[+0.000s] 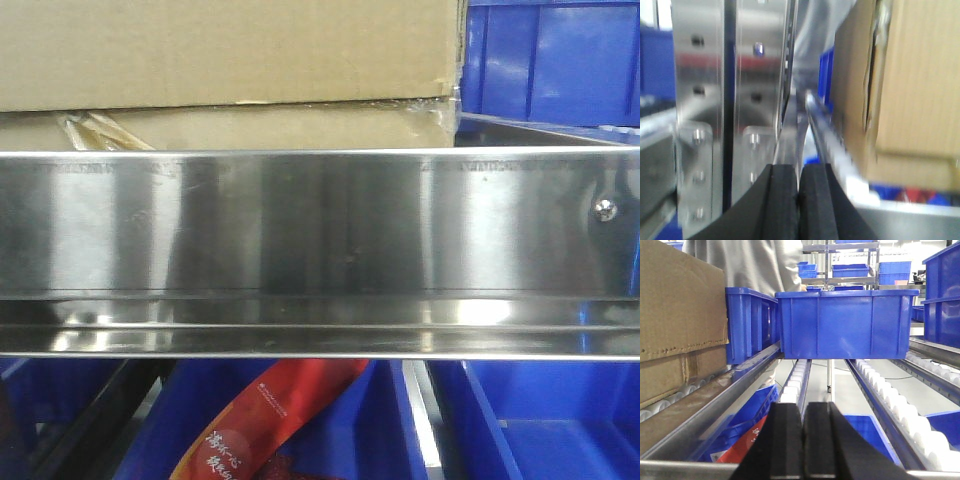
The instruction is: Grab carton from right shelf to conveyor
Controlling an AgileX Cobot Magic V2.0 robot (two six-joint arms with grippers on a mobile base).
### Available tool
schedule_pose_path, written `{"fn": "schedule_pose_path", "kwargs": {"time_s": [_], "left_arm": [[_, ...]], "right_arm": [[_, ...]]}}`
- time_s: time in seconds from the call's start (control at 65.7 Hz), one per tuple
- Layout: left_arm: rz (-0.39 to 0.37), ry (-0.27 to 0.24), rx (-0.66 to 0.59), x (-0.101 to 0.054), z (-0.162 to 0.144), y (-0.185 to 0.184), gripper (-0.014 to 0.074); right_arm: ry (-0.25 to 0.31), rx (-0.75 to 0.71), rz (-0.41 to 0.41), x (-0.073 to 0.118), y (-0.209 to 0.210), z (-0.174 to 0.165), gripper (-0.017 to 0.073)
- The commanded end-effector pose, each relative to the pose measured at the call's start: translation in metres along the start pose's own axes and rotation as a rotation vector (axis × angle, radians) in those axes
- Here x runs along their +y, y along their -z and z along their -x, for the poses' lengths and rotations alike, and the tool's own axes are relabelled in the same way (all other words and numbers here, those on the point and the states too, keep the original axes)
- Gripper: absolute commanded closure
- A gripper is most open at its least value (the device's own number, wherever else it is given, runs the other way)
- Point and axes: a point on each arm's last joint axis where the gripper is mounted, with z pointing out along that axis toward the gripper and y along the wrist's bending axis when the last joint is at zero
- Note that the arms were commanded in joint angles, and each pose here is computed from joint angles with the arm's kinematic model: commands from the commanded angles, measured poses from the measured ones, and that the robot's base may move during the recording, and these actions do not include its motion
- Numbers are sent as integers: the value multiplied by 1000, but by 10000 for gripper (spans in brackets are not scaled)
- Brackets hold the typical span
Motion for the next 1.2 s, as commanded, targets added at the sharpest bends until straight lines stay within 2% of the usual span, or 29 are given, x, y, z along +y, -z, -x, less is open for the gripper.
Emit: {"fn": "schedule_pose_path", "kwargs": {"time_s": [0.0, 0.122, 0.198, 0.289, 0.381, 0.442, 0.503, 0.609, 0.761, 0.822, 0.975, 1.188], "left_arm": [[-8, 2, -65, -1, 7, 1, 592], [-11, 3, -135, -1, 13, 1, 592], [-12, 3, -136, -1, 13, 1, 592], [-15, -11, -163, -2, 33, 4, 584], [-7, -85, -161, -4, 64, 10, 540], [10, -140, -155, -5, 86, 16, 480], [26, -163, -130, -4, 105, 19, 419], [42, -169, -84, -5, 135, 18, 302], [39, -135, -26, -7, 167, 7, 169], [36, -122, 30, -8, 174, -4, 142], [-79, -89, 101, -17, 194, -23, 138], [-254, -103, 274, -40, 217, -61, 138]], "right_arm": [[7, -40, -2, 0, 0, 4, 627], [7, -46, -2, 0, 0, 4, 627], [7, -70, -3, 0, 0, 6, 627], [-11, -105, -6, -1, 1, 10, 627], [-15, -119, 2, 1, 3, 29, 627], [-14, -103, 14, 4, 7, 48, 626], [-13, -100, 24, 6, 13, 68, 601], [-11, -93, 34, 9, 16, 100, 441], [-10, -107, 36, 11, 8, 134, 84], [-10, -75, 35, 11, 0, 138, -21], [-11, -36, 36, 13, -14, 155, -9], [-56, 85, 107, 22, -38, 200, -9]]}}
